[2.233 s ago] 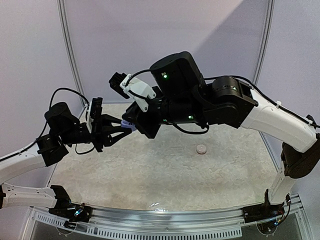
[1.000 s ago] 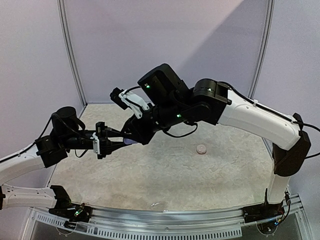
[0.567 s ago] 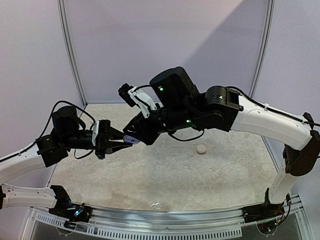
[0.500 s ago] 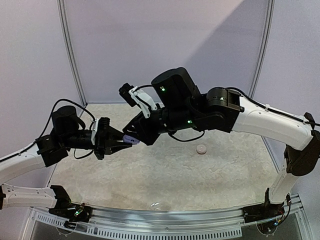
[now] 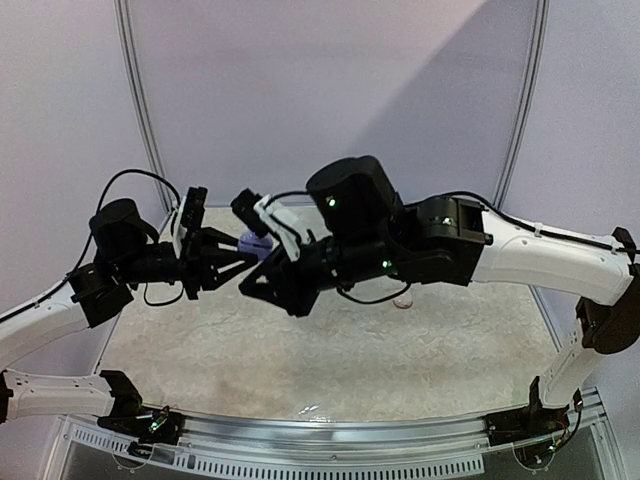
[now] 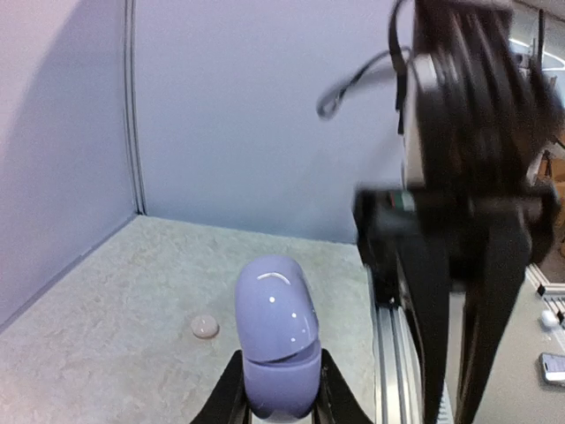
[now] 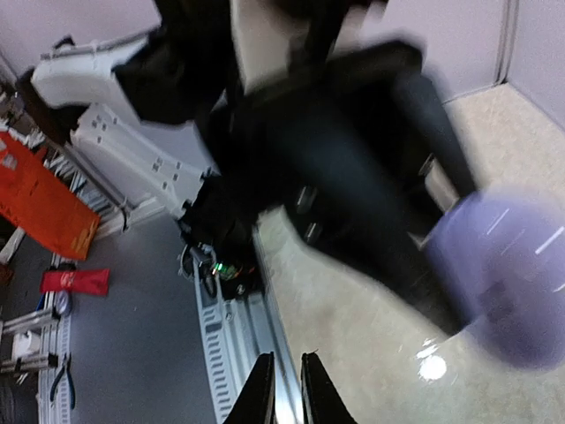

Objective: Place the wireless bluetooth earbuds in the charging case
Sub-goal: Close the charging case with the earbuds, then pass from the left arm to the right

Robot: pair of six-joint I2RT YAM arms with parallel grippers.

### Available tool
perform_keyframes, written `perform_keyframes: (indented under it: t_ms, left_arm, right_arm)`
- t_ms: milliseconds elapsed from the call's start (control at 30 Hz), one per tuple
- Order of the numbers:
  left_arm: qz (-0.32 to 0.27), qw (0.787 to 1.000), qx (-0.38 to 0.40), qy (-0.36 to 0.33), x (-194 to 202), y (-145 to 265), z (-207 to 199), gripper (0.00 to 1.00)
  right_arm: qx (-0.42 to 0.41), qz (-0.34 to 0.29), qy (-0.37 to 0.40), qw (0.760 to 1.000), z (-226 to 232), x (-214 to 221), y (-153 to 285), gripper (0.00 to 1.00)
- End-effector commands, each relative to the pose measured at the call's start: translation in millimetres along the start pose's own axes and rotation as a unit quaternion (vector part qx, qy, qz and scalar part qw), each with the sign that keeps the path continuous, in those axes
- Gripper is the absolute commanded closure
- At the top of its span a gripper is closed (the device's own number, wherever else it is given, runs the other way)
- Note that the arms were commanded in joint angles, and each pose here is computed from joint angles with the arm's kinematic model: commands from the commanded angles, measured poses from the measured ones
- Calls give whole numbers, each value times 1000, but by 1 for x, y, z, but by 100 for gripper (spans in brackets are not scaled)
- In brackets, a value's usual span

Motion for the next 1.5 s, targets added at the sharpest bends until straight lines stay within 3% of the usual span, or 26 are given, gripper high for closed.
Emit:
perform_keyframes:
  t_ms: [0,200,267,367,433,467,500,567,700,833,1033,1267,1400,1467]
  left_arm:
    - [-76,996,-22,47,-39,6,1,100]
    - [-81,993,-16,80,-39,6,1,100]
    - [-79,993,-27,87,-39,7,3,100]
    - [-86,991,-27,99,-45,7,2,100]
    - [-89,990,-21,107,-48,7,1,100]
    - [-89,989,-19,112,-48,7,1,100]
    - [-87,989,-16,118,-48,7,1,100]
    - [-83,988,-15,126,-48,6,1,100]
    - [-80,989,-5,125,-54,5,-2,100]
    - [-71,989,-10,130,-55,5,-1,100]
    - [-69,989,-12,130,-56,6,-2,100]
    - [-66,988,-25,139,-54,5,2,100]
    - [-66,988,-26,139,-54,5,2,100]
    - [-66,988,-26,137,-54,6,1,100]
  right_arm:
    - [-18,89,-15,996,11,41,-15,87]
    - [36,62,8,997,4,25,7,83]
    - [77,48,32,995,-2,15,27,77]
    - [146,36,69,986,-14,10,50,47]
    - [186,11,115,976,-20,3,67,13]
    - [208,-6,131,969,-23,-2,71,3]
    - [227,-22,167,959,-24,-8,79,1]
    - [261,-58,220,938,-27,-21,86,1]
    - [304,-100,370,872,-24,-48,82,1]
    - [306,-59,494,812,-25,-57,49,1]
    - [304,-51,542,782,-25,-67,25,1]
    - [330,-76,544,768,-20,-77,26,2]
    - [313,-79,540,778,-17,-75,22,24]
    - [310,-69,539,780,-19,-71,17,31]
Point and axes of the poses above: each gripper's point midway between its finger pads, its own y axis back along the fingers, its own z axis along the line the jaws close on, x = y × z, the point moved 7 cm from there along y, back along the fingers, and after that the axes turned 7 degrees about y, right-handed, at the moved point
